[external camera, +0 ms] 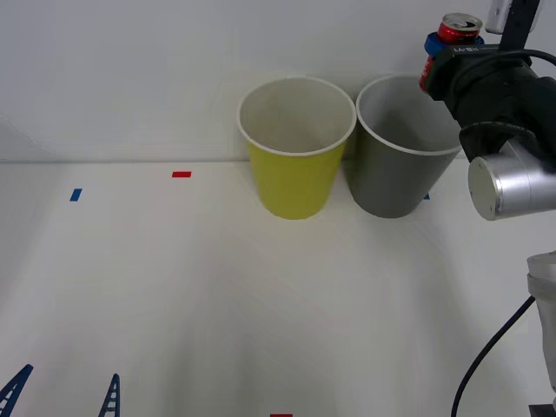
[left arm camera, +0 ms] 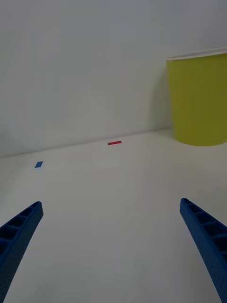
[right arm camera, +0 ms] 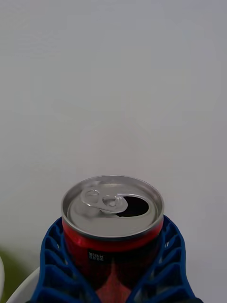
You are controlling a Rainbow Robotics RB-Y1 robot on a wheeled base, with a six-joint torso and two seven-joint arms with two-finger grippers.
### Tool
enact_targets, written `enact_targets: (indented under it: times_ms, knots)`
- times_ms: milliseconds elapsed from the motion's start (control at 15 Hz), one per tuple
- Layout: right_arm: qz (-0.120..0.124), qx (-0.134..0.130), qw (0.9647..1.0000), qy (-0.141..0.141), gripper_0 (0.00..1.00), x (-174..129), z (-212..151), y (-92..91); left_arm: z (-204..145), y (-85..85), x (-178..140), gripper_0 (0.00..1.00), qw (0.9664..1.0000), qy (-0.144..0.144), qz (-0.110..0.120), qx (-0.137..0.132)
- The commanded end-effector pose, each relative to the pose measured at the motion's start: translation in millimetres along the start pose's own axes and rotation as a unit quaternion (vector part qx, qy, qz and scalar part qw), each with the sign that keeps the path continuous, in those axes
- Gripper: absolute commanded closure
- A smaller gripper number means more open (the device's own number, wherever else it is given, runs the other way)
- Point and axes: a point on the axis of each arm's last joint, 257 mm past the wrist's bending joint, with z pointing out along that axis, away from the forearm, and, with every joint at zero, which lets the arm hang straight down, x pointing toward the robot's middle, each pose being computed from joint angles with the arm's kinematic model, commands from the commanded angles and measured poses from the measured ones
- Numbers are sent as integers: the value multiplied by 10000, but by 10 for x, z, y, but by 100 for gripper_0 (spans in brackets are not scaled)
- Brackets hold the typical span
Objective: Put cans in the gray bin and PET bottles in the light green bin.
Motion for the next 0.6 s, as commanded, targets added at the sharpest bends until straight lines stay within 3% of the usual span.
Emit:
enact_targets:
  times_ms: [67, 200, 267, 600]
  knots:
    - [15, -19, 10000, -10, 72, -7, -2, 13, 0, 0, 0, 0, 10000, 0, 0, 0]
    - [70, -101, 9999, -19, 40, -16, 3, 78, 0, 0, 0, 0, 10000, 0, 0, 0]
    - [53, -156, 9998, -74, 30, -35, 2, 133, 0, 0, 0, 0, 10000, 0, 0, 0]
    - [-17, -215, 9997, -136, 25, -68, 5, 195, 0, 0, 0, 0, 10000, 0, 0, 0]
